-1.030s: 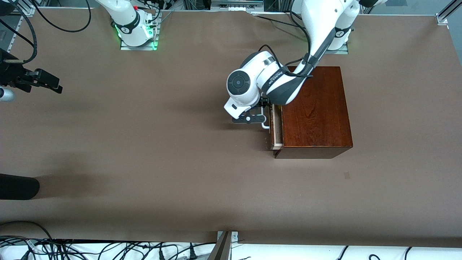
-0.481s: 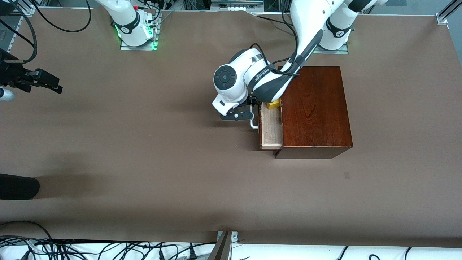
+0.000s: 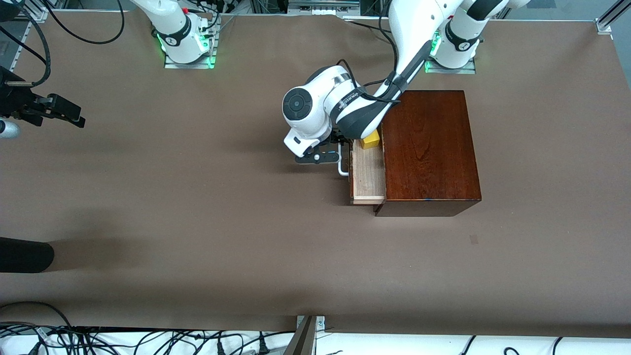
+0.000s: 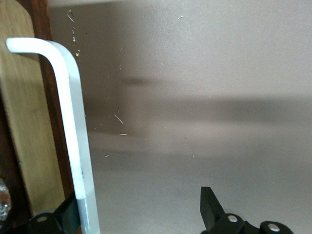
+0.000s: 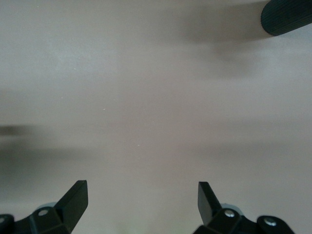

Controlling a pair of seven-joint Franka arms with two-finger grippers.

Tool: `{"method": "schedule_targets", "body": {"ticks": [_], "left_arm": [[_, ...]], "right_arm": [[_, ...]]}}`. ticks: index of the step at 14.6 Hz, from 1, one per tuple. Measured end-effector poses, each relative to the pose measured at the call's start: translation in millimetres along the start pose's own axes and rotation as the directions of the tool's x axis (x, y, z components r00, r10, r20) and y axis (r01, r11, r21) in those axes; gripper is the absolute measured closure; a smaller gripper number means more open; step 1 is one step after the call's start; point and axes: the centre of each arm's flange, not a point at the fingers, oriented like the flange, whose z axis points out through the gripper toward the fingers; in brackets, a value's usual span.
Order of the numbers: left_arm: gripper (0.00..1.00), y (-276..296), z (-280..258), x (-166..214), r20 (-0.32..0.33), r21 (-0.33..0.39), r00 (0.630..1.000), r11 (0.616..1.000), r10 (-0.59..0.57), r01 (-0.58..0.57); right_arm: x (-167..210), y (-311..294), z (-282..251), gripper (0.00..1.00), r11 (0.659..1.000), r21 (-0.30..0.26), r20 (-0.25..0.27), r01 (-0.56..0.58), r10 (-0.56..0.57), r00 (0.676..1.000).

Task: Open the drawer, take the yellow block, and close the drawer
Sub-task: 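Pull the drawer open by its handle with the left gripper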

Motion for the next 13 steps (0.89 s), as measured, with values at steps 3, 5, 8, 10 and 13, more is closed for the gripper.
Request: {"method": "schedule_targets", "body": {"ticks": [3, 5, 8, 10, 13], "left_arm": [[0.00, 15, -4, -5, -0.024, -0.032, 1.000, 0.999, 0.007, -0.008], [0.00, 17, -4, -6, -0.028, -0.030, 1.000, 0.999, 0.009, -0.009], [0.00, 24, -6, -9, -0.042, -0.054, 0.999, 0.998, 0.013, -0.015], [0.00, 25, -5, -9, -0.043, -0.054, 0.999, 0.998, 0.013, -0.015], [0.00, 29, -9, -10, -0.050, -0.070, 0.999, 0.997, 0.016, -0.020]], "right_arm": [[0, 0, 0, 0.00, 1.000, 0.000, 0.000, 0.000, 0.000, 1.000], [0, 0, 0, 0.00, 1.000, 0.000, -0.001, -0.001, 0.001, 1.000], [0, 0, 0, 0.00, 1.000, 0.000, -0.001, -0.001, 0.001, 1.000], [0, 1, -1, 0.00, 1.000, 0.000, -0.001, -0.001, 0.001, 1.000], [0, 1, -1, 0.00, 1.000, 0.000, -0.001, -0.001, 0.001, 1.000]]}}
